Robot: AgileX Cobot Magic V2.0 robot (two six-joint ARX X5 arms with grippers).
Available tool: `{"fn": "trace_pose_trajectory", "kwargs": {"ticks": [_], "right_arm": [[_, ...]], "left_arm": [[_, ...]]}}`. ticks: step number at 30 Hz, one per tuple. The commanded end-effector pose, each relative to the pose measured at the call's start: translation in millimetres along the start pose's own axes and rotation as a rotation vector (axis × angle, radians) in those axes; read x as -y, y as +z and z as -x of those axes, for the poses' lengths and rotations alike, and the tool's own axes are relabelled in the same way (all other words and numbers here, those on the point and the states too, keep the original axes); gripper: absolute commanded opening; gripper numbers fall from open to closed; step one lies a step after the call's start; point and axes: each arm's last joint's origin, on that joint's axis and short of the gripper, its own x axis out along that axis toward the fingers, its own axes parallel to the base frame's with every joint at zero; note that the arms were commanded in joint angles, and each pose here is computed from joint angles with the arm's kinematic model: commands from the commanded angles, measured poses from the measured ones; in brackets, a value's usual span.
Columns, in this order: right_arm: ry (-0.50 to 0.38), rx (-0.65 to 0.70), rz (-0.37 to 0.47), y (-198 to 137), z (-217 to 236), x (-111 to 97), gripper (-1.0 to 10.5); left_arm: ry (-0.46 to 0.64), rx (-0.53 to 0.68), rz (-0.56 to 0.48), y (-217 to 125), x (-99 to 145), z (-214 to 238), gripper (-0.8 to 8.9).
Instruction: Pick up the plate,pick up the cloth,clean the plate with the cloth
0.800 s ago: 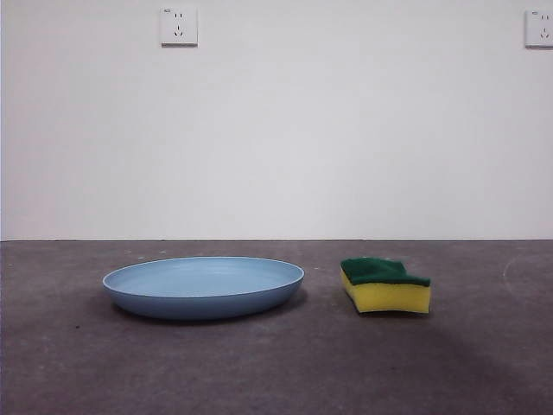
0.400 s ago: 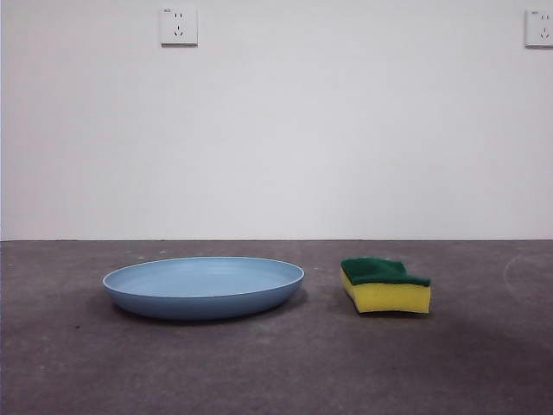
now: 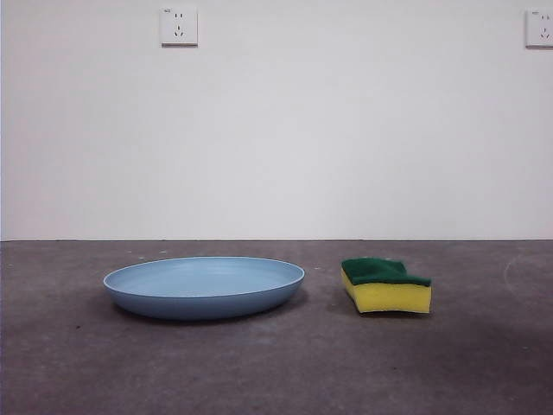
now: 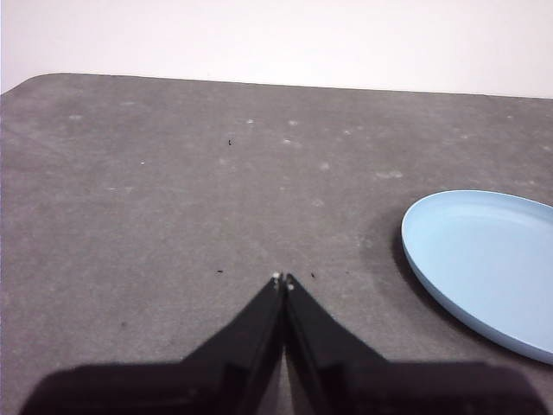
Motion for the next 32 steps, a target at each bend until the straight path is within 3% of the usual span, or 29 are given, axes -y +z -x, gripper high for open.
{"fn": "trace_pose_trajectory", "kwargs": {"ticks": [1,32], "right_arm": [[0.002,-0.01,-0.003,-4.6,-1.4,-0.1,0.0],[-0.004,-0.009,-0.011,-4.4,-1.3,0.1,0.0]], "left_arm": [[0.005,-0.009,0.004,-4.1,-0.7,-1.3,-0.03],[0.005,-0.009,0.004,-4.1,-0.7,-1.3,-0.03]]}}
